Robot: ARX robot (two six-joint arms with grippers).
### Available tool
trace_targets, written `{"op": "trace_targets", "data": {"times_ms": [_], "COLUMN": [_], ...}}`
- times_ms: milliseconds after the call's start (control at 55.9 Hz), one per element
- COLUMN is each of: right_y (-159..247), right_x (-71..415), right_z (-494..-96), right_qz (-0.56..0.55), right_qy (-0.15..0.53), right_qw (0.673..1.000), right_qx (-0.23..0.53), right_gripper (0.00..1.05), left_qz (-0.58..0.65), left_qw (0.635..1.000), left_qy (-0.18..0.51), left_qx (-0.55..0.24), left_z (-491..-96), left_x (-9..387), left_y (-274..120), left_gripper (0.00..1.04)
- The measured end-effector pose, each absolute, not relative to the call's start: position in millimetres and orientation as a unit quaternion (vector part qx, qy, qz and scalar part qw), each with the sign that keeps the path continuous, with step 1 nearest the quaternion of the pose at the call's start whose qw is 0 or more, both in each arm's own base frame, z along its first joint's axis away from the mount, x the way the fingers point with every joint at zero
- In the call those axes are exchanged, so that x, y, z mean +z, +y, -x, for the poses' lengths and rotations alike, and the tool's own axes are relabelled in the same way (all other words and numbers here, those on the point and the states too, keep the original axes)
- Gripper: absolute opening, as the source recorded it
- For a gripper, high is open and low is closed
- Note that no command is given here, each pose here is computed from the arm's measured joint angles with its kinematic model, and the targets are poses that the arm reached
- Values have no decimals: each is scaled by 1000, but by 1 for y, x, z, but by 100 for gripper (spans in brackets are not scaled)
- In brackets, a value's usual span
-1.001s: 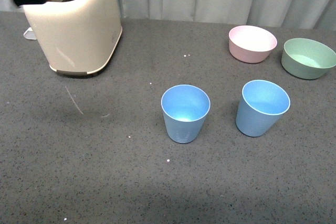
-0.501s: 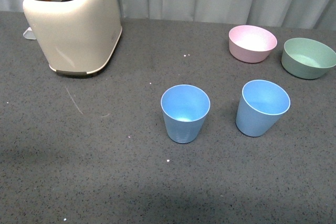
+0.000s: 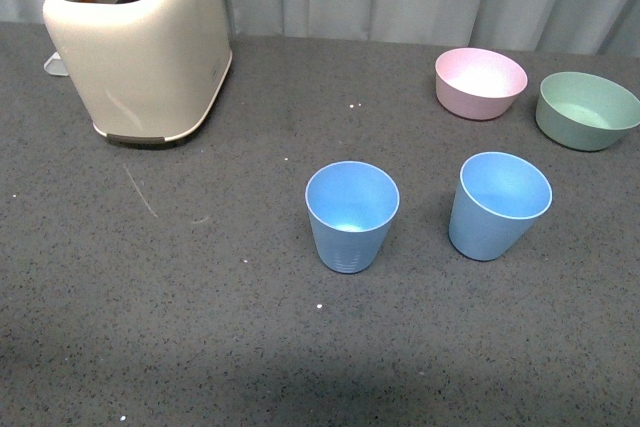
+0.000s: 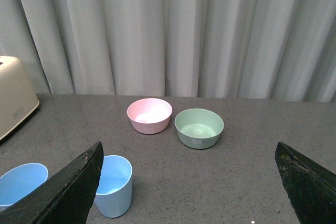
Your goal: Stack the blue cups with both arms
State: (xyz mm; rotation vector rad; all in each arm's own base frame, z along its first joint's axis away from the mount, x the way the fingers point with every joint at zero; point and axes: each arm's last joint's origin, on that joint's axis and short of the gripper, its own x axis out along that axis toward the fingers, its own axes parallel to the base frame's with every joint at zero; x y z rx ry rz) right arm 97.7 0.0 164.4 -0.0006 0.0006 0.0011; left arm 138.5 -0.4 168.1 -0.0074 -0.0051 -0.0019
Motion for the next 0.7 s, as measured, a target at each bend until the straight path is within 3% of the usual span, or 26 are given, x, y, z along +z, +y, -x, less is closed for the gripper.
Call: {"op": "trace_targets", "data": {"times_ms": [697], "right_y": [0], "right_x": [164], "right_z": [-98], "right_qz": [0], "right_qy": [0], "right_qw": [1000], "right_qx": [1], "right_gripper": [95], "left_qz": [4], "left_qw": [1000], "left_qy": [-11], "left_qx": [-1], "left_z": [-113], "left_x": [173], "left_y": [0], "left_gripper": [4]}}
